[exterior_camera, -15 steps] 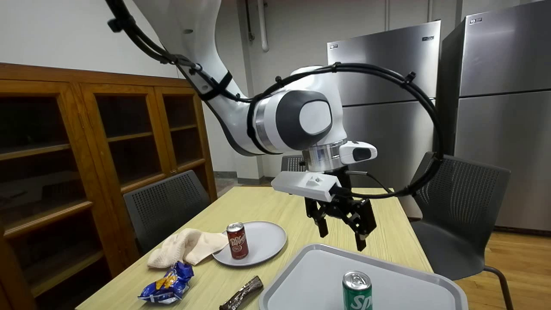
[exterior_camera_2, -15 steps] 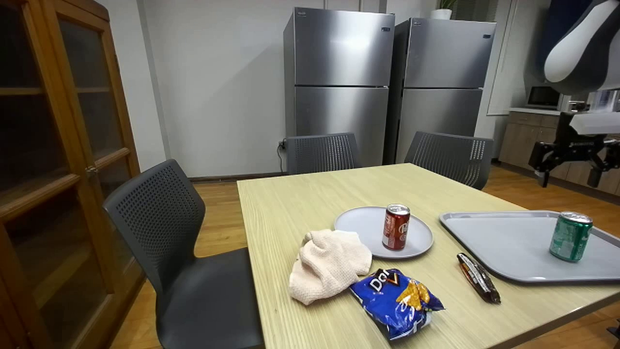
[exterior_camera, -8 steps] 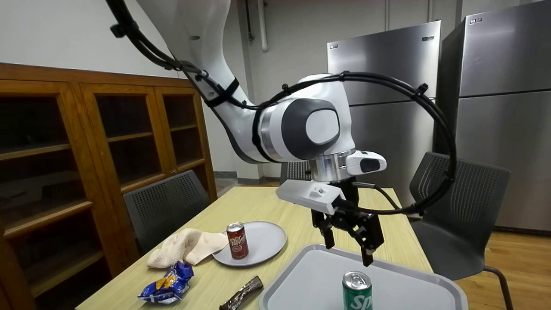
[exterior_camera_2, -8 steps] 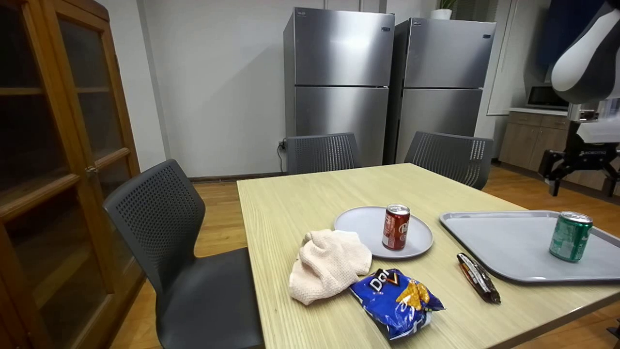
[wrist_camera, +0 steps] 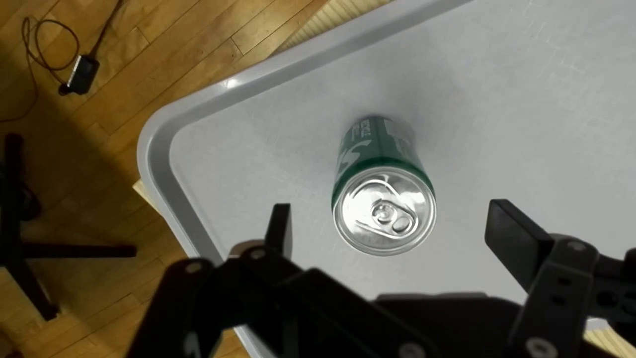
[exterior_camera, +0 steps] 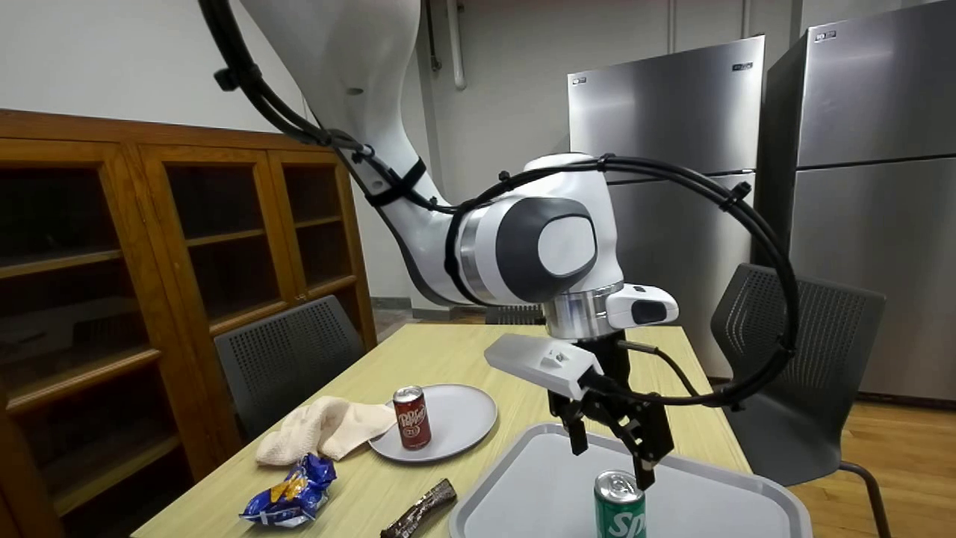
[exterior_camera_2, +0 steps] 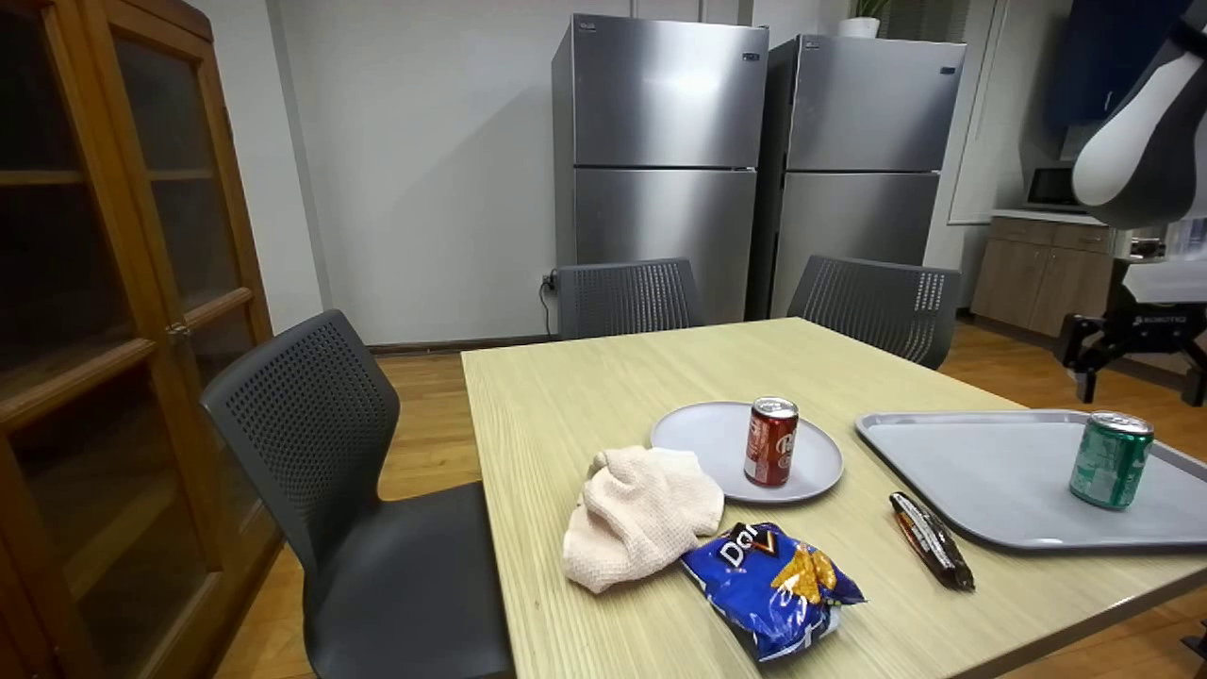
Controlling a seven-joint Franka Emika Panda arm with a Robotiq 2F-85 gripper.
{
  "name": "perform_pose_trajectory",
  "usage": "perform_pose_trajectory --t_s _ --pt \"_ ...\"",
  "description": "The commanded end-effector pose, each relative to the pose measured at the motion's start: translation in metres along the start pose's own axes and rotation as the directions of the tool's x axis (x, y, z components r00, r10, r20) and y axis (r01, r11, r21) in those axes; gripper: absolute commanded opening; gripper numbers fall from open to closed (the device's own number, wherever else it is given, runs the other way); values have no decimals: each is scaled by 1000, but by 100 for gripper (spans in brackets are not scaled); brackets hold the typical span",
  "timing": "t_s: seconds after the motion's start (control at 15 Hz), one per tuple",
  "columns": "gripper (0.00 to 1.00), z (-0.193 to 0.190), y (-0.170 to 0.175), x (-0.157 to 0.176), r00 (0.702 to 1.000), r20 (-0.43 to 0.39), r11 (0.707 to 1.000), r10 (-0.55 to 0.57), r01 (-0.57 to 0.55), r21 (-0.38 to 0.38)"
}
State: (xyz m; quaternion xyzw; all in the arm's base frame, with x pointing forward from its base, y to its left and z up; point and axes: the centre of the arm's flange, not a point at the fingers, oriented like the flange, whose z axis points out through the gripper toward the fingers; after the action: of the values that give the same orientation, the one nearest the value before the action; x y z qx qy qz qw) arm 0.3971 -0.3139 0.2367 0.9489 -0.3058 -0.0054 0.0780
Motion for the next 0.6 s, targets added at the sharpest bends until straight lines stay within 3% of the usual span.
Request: perform_pose_trajectory --t_s 0.0,0.53 --pt "100 11 0 6 1000 -2 1000 26 -26 -15" --pt "100 28 -2 13 999 1 999 37 -37 -24"
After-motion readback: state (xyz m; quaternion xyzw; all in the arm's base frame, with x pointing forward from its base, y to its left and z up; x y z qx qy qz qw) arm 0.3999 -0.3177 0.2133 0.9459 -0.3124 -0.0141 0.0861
